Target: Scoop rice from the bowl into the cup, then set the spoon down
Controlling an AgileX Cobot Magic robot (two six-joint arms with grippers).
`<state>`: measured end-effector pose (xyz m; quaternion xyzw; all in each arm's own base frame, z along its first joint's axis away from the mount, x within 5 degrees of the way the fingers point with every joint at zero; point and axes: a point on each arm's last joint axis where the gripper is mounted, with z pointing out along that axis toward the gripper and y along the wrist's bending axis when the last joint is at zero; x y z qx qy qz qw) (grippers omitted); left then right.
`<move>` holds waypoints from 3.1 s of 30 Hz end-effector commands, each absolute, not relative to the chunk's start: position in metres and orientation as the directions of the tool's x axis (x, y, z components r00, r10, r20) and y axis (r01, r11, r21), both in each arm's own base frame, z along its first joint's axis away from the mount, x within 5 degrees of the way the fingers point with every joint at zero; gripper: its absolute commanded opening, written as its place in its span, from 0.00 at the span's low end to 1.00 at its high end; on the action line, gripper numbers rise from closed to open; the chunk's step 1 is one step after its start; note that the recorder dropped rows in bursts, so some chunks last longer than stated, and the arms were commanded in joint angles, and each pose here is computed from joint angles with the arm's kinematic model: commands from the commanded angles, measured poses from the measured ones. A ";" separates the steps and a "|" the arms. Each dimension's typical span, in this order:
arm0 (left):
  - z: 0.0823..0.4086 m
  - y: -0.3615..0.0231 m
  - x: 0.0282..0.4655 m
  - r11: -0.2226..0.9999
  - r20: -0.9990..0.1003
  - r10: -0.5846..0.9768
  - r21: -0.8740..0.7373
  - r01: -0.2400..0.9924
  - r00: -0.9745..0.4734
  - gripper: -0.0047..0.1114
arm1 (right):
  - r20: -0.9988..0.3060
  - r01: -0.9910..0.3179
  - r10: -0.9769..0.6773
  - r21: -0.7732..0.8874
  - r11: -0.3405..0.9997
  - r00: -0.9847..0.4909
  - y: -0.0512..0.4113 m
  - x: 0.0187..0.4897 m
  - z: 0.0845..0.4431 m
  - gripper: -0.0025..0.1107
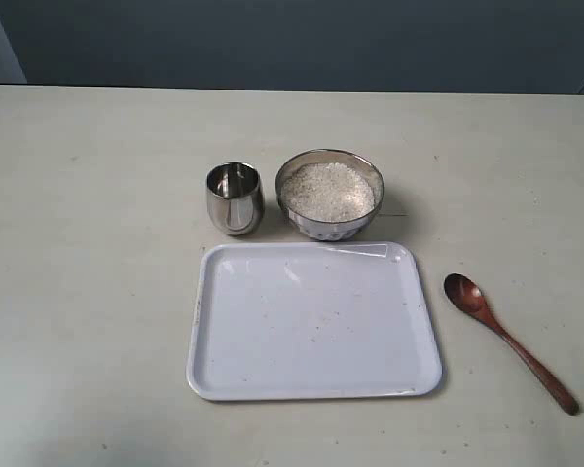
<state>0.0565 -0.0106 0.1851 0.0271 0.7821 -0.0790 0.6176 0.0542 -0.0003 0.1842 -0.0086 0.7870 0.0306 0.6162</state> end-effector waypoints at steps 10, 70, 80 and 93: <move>0.187 -0.011 0.057 0.985 -0.973 -0.056 -0.091 0.149 -0.224 0.04 | -0.900 -0.250 0.376 0.321 0.913 0.218 0.009 0.052 0.232 0.42; 0.187 -0.011 0.057 0.985 -0.973 -0.056 -0.091 0.149 -0.224 0.04 | -0.799 -0.240 0.597 0.567 0.788 0.072 0.008 0.054 0.225 0.01; 0.187 -0.011 0.057 0.985 -0.973 -0.056 -0.091 0.149 -0.224 0.04 | -0.794 -0.232 0.607 0.586 0.777 0.029 0.009 0.054 0.224 0.01; 0.187 -0.011 0.057 0.985 -0.973 -0.056 -0.091 0.149 -0.224 0.04 | -0.961 -0.182 0.130 0.177 0.967 -0.243 0.029 0.122 0.308 0.01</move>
